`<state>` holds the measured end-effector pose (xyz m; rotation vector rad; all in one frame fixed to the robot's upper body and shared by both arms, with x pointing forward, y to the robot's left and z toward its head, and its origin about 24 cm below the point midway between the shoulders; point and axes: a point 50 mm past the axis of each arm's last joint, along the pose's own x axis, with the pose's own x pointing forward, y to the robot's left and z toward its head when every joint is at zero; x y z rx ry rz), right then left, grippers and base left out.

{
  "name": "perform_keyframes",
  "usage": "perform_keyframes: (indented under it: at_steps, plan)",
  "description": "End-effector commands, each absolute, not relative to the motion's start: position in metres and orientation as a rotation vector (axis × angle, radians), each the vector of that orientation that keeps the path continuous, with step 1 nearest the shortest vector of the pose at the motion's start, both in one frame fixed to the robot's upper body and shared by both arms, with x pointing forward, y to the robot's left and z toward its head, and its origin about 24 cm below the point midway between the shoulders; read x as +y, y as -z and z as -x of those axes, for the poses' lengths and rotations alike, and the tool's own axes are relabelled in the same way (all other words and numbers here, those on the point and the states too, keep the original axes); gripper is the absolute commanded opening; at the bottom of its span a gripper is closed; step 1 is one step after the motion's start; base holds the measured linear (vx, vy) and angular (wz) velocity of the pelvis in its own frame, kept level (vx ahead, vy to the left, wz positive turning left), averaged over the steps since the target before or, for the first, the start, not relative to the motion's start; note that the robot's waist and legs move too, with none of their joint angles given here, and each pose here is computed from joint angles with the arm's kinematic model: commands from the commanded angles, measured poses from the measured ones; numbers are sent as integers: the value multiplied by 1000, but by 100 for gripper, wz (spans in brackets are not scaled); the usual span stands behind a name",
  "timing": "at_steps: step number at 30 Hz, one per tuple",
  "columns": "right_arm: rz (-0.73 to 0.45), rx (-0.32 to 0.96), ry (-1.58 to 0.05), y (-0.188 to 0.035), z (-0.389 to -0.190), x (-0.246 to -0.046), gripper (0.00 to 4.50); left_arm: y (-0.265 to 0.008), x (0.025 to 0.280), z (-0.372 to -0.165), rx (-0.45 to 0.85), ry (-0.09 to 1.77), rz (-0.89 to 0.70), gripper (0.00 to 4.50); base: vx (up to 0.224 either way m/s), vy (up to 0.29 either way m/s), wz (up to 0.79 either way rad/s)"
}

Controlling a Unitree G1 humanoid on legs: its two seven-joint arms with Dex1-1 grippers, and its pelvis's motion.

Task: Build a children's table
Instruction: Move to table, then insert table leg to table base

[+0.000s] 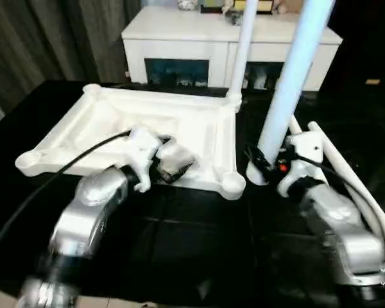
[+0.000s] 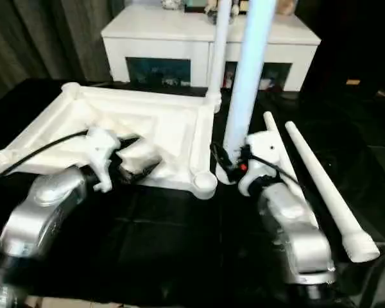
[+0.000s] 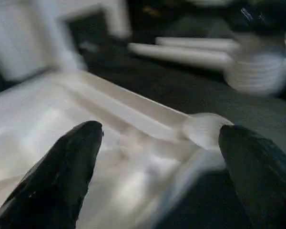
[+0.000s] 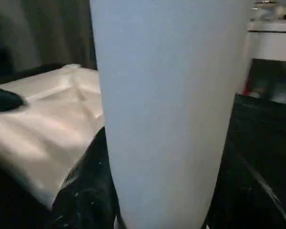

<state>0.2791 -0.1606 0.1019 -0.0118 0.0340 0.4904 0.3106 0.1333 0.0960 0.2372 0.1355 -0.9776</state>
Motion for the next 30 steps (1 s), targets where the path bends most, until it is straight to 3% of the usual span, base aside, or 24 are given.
perform_keyframes:
  at_steps: [1,4,9,14,30]
  plan:
    - [21,28,-582,-108,-276,-163,189,-95,130,-317,211,1135,-310,439,0,0,0]
    - [68,71,-695,-106,-268,-166,189,-94,131,-329,289,1228,-416,439,0,0,0]
    - [136,98,-712,-101,-263,-175,189,-89,130,-341,379,1335,-500,439,0,0,0]
    - [162,102,-701,-101,-260,-179,189,-81,126,-343,439,1403,-568,394,0,0,0]
    - [198,105,-675,-99,-254,-183,189,-75,112,-359,389,1360,-681,265,0,0,0]
